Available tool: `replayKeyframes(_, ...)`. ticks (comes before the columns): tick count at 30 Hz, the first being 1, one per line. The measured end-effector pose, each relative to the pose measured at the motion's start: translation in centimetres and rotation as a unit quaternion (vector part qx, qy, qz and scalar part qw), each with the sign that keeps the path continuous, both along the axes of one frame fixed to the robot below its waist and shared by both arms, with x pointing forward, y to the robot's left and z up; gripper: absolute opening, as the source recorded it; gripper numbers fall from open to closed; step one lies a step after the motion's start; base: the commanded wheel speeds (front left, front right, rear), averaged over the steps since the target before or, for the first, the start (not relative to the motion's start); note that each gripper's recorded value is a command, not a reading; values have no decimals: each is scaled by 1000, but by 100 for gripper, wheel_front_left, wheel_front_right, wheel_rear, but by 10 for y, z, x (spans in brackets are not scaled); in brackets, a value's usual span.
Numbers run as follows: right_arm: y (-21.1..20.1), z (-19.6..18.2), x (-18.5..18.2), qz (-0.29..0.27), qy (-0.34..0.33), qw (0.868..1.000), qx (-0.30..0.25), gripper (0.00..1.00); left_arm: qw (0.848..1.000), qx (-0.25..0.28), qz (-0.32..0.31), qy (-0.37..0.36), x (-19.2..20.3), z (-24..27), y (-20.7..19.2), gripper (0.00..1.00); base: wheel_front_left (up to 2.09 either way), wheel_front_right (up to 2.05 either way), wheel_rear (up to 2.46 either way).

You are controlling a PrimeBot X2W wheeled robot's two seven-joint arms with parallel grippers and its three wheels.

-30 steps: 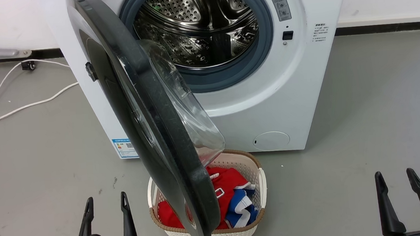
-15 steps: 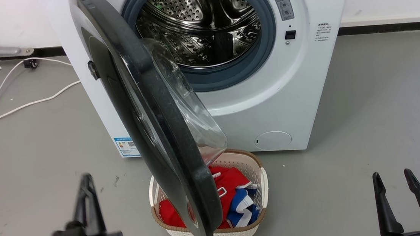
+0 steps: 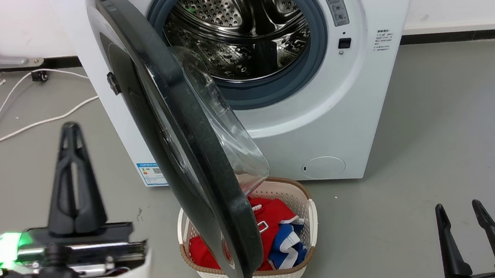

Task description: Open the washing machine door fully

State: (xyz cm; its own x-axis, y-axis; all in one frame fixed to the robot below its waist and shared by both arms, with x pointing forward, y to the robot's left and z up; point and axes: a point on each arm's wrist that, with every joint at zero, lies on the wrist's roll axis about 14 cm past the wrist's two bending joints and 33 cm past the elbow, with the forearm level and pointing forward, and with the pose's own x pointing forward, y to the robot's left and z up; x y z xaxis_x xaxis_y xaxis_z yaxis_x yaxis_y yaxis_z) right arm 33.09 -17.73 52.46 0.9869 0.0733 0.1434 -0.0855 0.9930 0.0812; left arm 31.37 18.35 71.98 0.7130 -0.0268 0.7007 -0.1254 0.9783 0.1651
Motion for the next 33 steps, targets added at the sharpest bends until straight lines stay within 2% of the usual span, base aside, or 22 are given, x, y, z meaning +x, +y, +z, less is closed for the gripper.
replayKeyframes(7, 2, 0, -1, 2, 0, 1000, 1, 100, 996, 29, -78, -33, -12, 18, -45, 0, 0, 0, 0)
replayKeyframes(18, 3, -2, -1, 3, 3, 1000, 1, 100, 979, 53, -195, -38, -30, 16, -113, 0, 0, 0, 0)
replayKeyframes(24, 3, -4, 0, 4, 7, 1000, 2, 100, 965, 52, -256, -12, -36, 2, -145, 0, 0, 0, 0)
replayKeyframes(33, 4, -9, 2, 6, 15, 1000, 5, 100, 947, 41, -311, 65, -30, -40, -174, 0, 0, 0, 0)
